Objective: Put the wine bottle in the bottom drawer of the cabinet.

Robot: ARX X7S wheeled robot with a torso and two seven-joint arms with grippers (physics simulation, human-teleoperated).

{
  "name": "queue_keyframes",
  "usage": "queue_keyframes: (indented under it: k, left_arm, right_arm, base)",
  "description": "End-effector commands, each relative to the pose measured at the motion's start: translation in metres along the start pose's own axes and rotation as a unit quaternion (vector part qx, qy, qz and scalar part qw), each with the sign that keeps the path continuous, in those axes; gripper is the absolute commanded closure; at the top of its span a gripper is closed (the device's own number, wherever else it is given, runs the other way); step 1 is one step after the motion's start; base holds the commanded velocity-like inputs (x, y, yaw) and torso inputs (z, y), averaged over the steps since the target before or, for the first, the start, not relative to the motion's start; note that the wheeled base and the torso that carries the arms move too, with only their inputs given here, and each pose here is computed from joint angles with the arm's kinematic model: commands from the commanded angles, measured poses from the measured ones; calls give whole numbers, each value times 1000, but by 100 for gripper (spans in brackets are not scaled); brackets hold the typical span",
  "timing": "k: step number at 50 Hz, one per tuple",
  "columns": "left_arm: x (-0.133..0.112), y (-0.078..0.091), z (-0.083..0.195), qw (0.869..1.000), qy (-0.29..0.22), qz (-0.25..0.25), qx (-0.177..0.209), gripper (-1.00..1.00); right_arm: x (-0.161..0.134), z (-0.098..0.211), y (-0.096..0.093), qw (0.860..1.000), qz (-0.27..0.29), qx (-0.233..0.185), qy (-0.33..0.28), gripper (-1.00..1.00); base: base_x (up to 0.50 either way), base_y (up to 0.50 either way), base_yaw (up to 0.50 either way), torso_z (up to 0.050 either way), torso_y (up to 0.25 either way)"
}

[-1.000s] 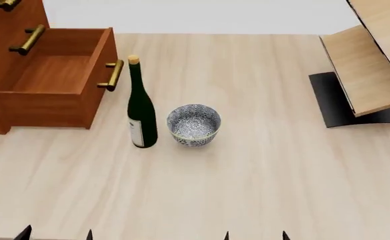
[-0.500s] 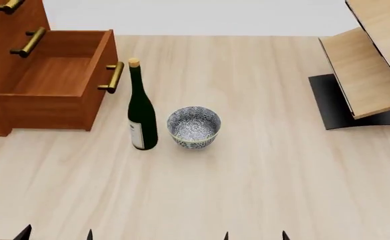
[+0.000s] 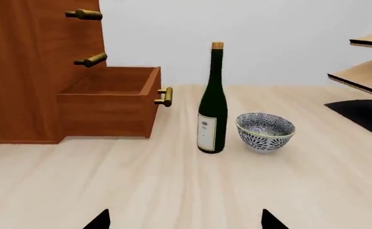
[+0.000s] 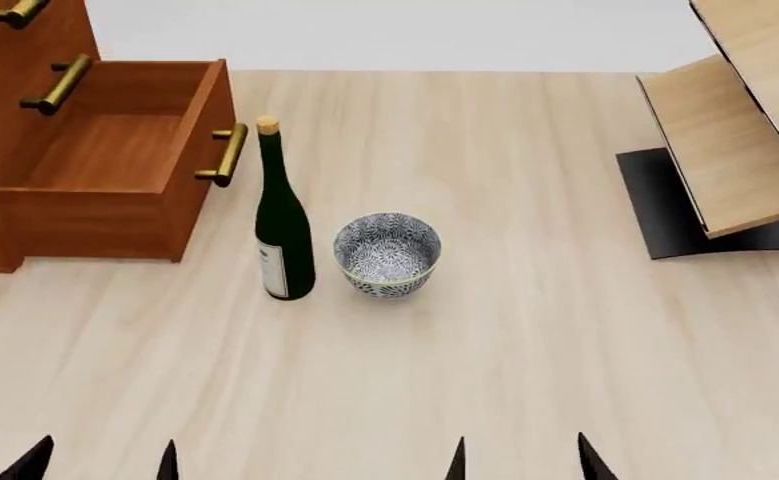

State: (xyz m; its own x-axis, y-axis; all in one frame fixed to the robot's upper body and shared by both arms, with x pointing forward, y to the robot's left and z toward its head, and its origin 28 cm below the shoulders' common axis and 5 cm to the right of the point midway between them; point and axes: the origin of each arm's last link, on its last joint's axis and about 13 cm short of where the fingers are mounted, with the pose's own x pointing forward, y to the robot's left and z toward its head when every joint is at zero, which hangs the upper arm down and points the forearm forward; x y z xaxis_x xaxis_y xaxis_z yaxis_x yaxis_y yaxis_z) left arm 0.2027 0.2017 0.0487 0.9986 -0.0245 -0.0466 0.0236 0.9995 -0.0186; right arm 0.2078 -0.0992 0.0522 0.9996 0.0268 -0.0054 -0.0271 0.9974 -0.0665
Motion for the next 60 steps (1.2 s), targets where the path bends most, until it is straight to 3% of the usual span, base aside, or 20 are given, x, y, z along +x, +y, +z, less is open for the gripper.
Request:
queue_keyframes:
  k: [1,5,11,21,33,60]
  left_arm:
    - [-12,-1,42,1000,-6,-14,-9,-100]
    - [-14,2,57,999,-20,-17,-19,-100]
    - [-20,5,74,1000,-23,2,2,-100]
    - [-29,7,94,1000,-26,14,-1,-100]
    - [-40,9,101,997,-66,32,8,-100]
    - [-46,5,113,998,-62,33,-3,-100]
  right_arm:
    - [-9,42,-9,1000,-5,-14,-25,-100]
    - [-14,58,-13,999,-12,-13,-42,-100]
    - [-22,73,-16,998,-15,-19,-60,-100]
    - [-31,90,-22,997,-24,-22,-75,-100]
    - [-51,106,-20,995,-24,-32,-95,-100]
    - [-60,114,-16,992,-24,-44,-119,-100]
  base:
    - [0,0,0,0,0]
    - [0,0,0,0,0]
    - [0,0,0,0,0]
    - [0,0,0,0,0]
    - [0,0,0,0,0]
    - [0,0,0,0,0]
